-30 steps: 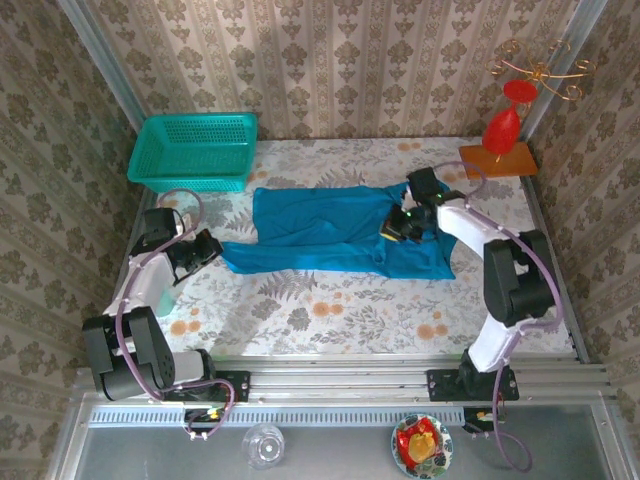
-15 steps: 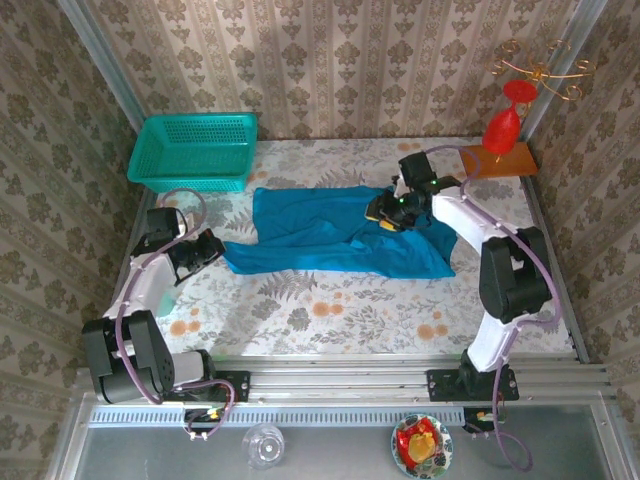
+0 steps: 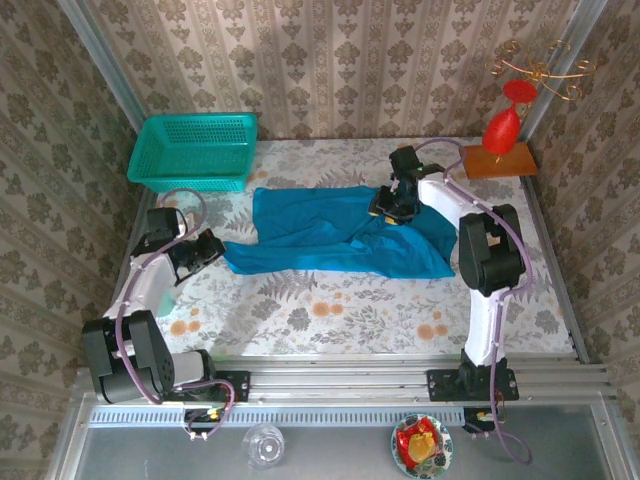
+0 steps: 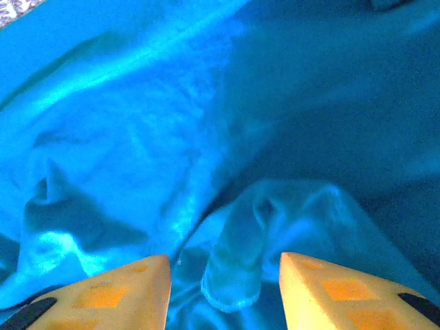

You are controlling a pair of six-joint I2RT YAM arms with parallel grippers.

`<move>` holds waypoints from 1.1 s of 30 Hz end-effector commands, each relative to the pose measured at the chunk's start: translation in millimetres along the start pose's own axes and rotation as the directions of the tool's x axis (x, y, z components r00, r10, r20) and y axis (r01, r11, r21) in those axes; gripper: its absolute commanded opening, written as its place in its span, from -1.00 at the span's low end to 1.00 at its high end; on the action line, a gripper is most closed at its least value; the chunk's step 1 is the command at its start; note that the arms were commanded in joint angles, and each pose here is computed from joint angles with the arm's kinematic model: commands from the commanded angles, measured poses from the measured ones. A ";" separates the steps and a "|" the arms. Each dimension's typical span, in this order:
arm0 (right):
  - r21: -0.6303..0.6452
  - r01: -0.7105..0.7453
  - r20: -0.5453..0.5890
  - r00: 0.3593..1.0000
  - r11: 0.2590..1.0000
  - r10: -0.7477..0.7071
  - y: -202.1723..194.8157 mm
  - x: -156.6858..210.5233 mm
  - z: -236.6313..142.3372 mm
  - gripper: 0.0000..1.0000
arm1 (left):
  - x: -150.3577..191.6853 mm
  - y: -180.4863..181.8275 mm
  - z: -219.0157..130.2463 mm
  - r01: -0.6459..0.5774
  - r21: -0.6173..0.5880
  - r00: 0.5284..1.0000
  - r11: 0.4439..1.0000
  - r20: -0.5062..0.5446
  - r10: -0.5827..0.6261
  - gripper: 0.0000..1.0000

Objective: Fold the inside-out t-shirt
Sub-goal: Turn over the T-shirt at the center of the table.

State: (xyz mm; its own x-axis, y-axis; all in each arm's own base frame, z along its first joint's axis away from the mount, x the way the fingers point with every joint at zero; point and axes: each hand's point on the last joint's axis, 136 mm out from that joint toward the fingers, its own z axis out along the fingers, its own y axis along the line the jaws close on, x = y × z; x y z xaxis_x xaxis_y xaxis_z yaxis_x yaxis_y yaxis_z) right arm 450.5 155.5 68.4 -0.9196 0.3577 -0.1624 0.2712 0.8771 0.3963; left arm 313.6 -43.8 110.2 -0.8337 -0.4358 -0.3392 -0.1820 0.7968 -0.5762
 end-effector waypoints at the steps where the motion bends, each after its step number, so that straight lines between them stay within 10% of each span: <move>1: 0.052 -0.013 -0.040 0.999 0.999 0.015 -7.6 2.6 9.5 -0.11 | 5.6 0.0 -1.0 -0.018 -0.004 1.000 1.000 -0.009 0.018 -1.00; 16: 0.014 0.028 0.026 0.999 1.000 -0.028 15.3 -12.6 -22.3 -1.00 | -1.8 -13.4 -13.3 -0.039 0.027 0.999 0.999 0.027 0.038 -1.00; 24: -0.095 0.077 0.440 0.898 0.992 -0.027 50.7 -81.9 -199.6 -1.00 | -54.4 -88.1 -76.7 -0.191 0.196 0.962 0.962 0.234 0.143 -1.00; 33: -0.152 0.195 0.866 0.498 0.969 0.035 65.0 -91.8 -452.7 -1.00 | -89.0 -178.0 -162.4 -0.465 0.374 0.837 0.802 0.482 0.261 -1.00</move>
State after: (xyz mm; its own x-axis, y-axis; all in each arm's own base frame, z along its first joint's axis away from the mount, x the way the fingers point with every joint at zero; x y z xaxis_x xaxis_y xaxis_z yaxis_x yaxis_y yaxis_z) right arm 448.8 52.9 465.9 -0.3543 0.5146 -0.7808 0.0488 0.8440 0.5341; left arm 342.3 -65.6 324.6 -0.5606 -0.3738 -0.7390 0.2905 0.7469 -0.5981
